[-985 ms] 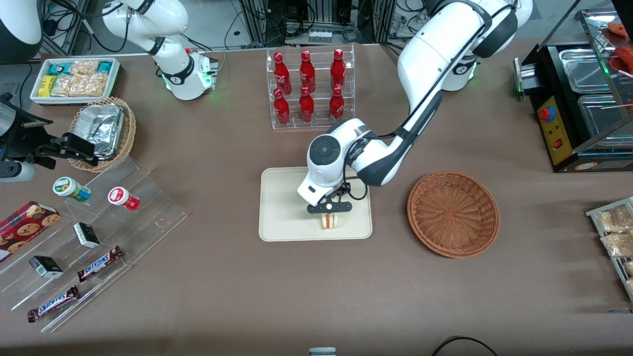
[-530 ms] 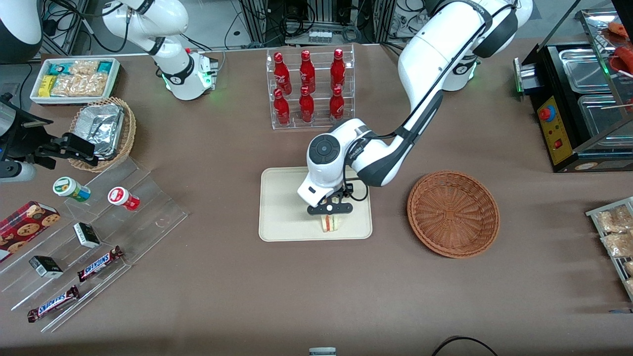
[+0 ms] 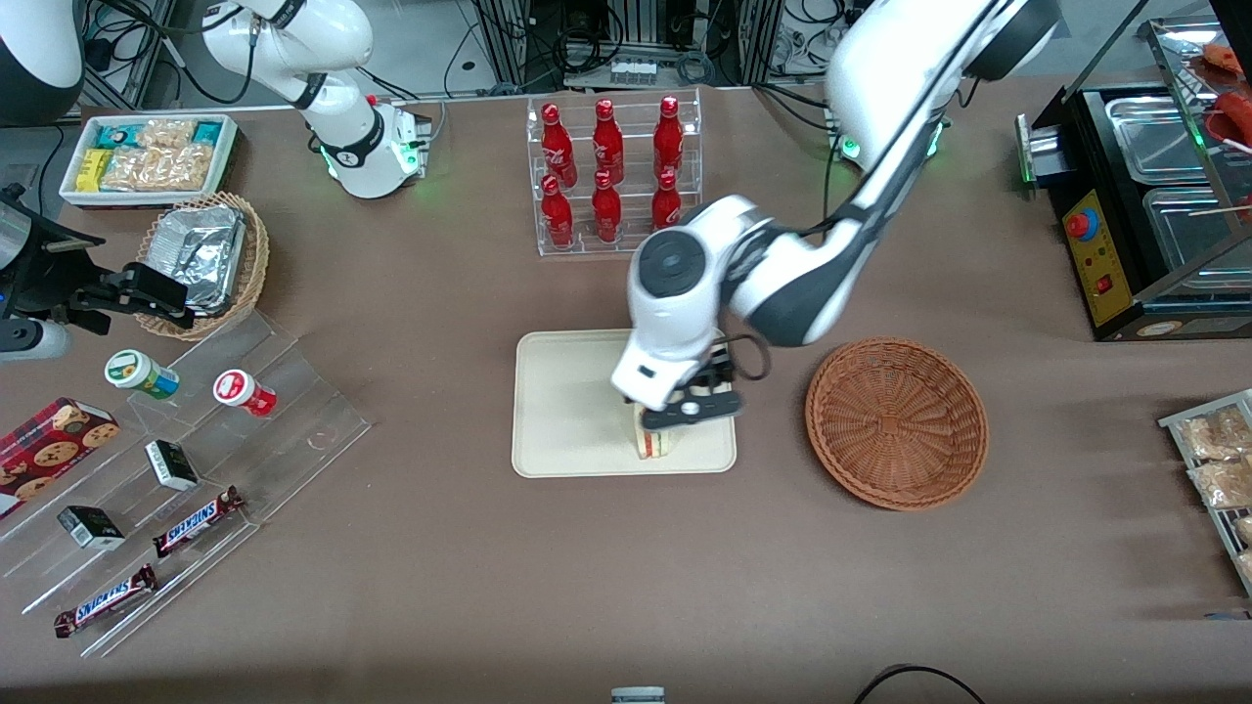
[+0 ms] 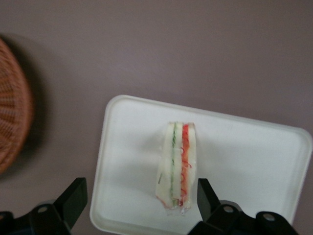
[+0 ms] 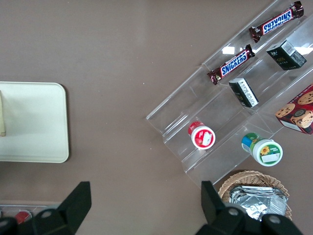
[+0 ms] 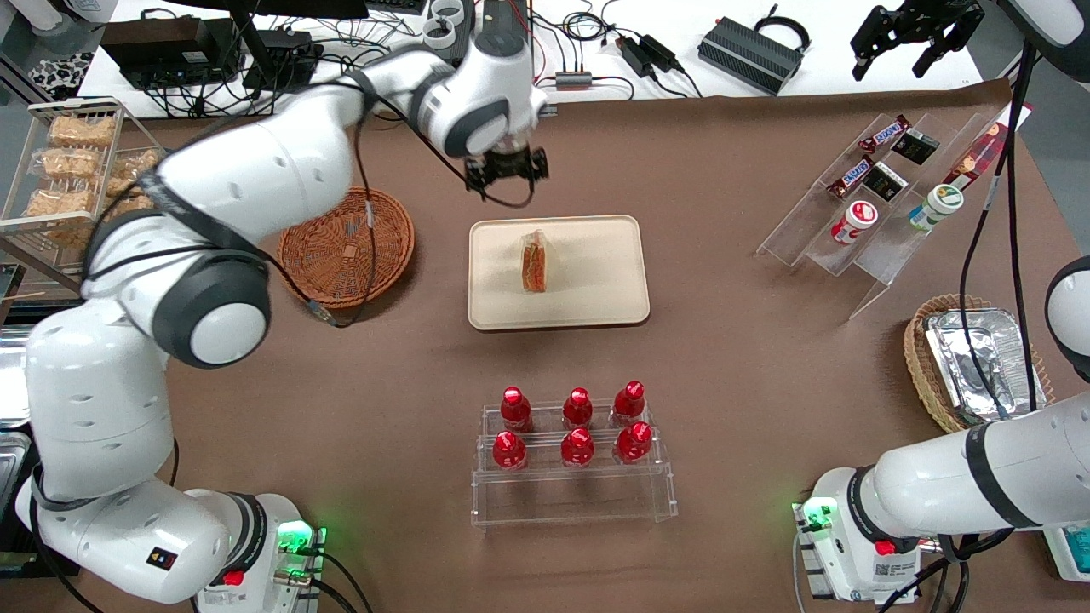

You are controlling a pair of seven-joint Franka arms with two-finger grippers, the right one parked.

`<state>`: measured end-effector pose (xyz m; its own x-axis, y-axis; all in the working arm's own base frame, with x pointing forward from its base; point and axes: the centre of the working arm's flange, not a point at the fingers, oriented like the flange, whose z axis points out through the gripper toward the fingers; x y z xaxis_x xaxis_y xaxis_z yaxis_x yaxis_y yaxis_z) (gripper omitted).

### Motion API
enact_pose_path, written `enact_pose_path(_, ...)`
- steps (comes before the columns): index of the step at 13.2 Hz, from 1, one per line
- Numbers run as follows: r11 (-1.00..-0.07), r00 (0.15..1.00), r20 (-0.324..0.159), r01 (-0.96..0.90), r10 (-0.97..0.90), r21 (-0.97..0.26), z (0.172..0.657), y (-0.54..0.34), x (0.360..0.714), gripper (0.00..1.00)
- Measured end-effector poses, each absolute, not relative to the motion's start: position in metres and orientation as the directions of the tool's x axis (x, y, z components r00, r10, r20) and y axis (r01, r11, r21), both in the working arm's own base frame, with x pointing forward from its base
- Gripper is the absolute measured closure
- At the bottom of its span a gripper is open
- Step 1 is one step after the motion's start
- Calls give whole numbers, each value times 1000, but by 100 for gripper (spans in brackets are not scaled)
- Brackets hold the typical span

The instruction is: Place sandwich from basket to tray

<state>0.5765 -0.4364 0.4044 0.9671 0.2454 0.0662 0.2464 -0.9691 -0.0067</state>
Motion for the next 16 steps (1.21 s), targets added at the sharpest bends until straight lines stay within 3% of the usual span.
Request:
enact_pose_path(5,-928,932,52,363,360,-80,513,-338,580,0)
enact_pose_path(10,-927,935,-32,345,353,-149,559,-233,587,0)
enact_pose_path(16,-963,962,-95,245,256,-115,617,-107,568,0)
